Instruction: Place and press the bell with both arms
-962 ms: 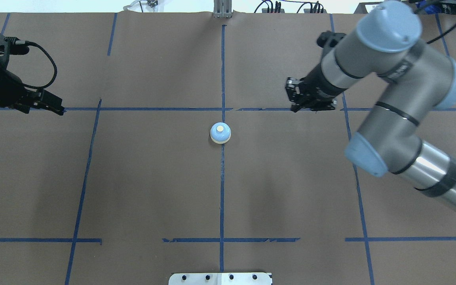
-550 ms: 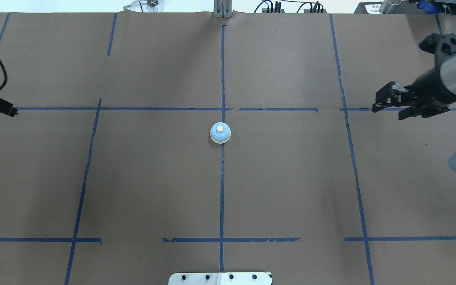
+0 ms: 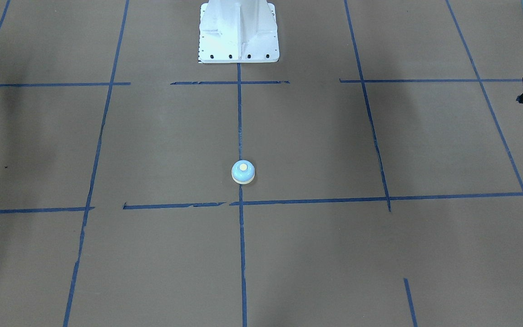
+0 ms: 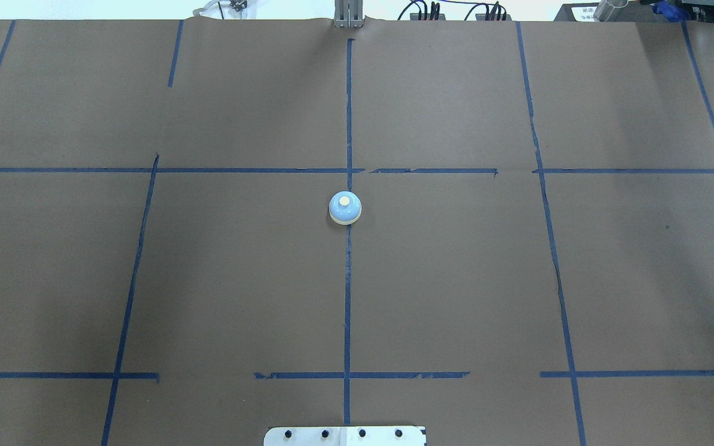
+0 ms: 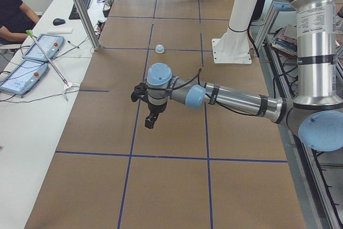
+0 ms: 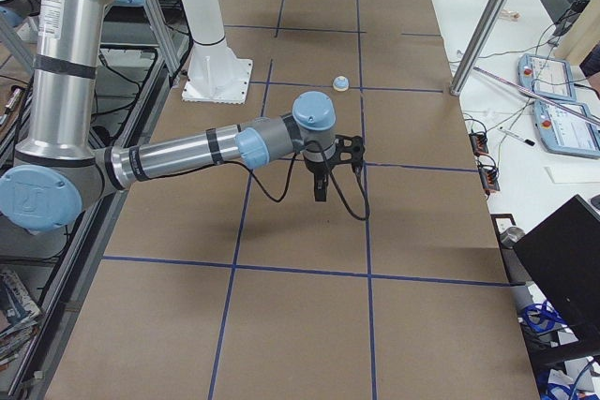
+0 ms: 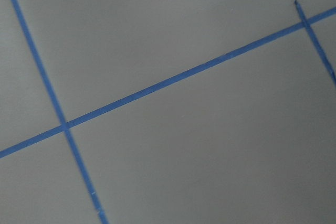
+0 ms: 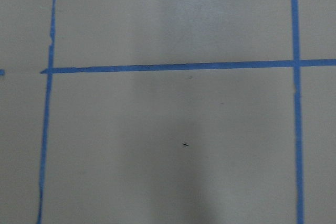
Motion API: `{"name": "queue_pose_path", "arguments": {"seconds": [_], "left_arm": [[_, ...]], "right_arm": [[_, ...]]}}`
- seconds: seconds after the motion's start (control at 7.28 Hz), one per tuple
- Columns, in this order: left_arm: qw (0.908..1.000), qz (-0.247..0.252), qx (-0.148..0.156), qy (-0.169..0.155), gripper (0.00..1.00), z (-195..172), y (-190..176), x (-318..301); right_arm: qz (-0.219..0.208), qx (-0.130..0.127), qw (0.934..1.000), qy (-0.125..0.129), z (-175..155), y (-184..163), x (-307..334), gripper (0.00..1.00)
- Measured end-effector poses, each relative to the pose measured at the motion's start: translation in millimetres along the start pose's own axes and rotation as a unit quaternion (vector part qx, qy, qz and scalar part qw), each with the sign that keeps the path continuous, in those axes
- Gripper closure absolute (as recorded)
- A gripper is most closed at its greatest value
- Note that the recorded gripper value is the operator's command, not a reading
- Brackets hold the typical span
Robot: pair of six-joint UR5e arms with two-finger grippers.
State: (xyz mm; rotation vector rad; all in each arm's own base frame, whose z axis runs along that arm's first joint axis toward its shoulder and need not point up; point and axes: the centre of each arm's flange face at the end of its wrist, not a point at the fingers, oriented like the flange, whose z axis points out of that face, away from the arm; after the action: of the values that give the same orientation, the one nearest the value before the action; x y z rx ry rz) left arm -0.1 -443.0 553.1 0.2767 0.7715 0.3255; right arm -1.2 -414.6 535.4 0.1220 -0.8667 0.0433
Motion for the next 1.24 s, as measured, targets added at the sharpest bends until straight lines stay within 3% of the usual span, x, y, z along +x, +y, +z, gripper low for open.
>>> {"name": "queue_pose_path", "arguments": {"seconds": [0.27, 0.55, 0.82, 1.24], "left_arm": [[0.9989, -0.039, -0.025, 0.011, 0.0, 7, 36, -43], [0.9946, -0.082, -0.059, 0.023, 0.0, 21, 72, -60], [0.9907, -0.111, -0.074, 0.025, 0.0, 29, 92, -65], [0.9884, -0.134, -0.067, 0.021, 0.0, 23, 81, -62]], "right_arm": [[-0.033, -0.011, 0.9993, 0.015, 4, 36, 81, 0.0], [-0.047, -0.036, 0.9981, 0.016, 20, 55, 115, 0.0], [-0.05, -0.047, 0.9976, 0.013, 11, 54, 99, 0.0], [-0.036, -0.071, 0.9966, 0.023, -24, 46, 51, 0.0]]}}
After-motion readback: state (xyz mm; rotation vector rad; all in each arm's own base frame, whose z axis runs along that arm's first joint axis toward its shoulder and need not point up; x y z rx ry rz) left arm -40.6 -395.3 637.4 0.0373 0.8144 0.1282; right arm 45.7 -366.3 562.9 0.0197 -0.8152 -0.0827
